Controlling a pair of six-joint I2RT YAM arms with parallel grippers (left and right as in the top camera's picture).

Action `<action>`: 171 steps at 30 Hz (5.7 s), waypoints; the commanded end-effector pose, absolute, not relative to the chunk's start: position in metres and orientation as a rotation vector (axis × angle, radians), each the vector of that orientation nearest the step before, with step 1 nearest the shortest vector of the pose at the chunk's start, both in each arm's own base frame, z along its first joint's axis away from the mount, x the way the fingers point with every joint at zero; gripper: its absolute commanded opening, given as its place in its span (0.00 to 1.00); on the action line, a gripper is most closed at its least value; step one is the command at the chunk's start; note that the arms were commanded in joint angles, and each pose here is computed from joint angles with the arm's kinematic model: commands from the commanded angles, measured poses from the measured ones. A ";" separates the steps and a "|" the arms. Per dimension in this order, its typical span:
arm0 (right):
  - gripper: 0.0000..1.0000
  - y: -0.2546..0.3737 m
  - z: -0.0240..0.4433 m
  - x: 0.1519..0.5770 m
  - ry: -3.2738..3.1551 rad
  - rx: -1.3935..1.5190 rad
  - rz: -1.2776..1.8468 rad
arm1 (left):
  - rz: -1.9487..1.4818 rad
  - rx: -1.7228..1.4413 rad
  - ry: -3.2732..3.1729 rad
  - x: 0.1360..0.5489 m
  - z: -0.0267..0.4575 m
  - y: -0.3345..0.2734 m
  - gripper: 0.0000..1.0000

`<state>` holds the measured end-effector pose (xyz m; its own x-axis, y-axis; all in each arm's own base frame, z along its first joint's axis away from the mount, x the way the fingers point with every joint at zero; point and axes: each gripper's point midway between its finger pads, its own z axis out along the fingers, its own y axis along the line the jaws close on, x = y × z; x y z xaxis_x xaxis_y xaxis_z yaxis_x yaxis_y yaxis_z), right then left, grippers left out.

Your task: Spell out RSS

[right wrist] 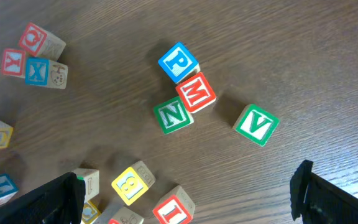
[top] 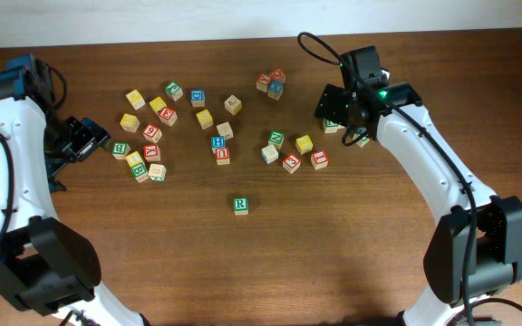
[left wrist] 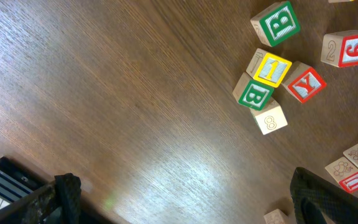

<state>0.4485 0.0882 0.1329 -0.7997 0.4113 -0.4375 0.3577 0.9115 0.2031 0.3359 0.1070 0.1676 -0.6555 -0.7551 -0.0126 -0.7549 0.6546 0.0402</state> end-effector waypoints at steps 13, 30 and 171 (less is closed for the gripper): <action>0.98 0.054 0.121 0.431 2.686 0.714 0.244 | -0.065 1.299 -2.854 0.333 0.169 0.107 0.99; 0.98 -0.075 0.113 0.407 2.612 1.149 0.141 | 0.041 1.324 -2.910 0.353 0.169 0.102 0.99; 0.98 -0.075 0.113 0.407 2.611 1.149 0.141 | 0.145 0.036 -3.307 0.295 0.048 -0.244 0.25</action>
<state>0.4074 -0.0725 0.1135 -0.6515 0.7275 -0.2150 0.6974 0.6859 0.2078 0.2843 -0.2608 0.0573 -0.9948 -0.0050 -0.1020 0.0128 0.9849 -0.1728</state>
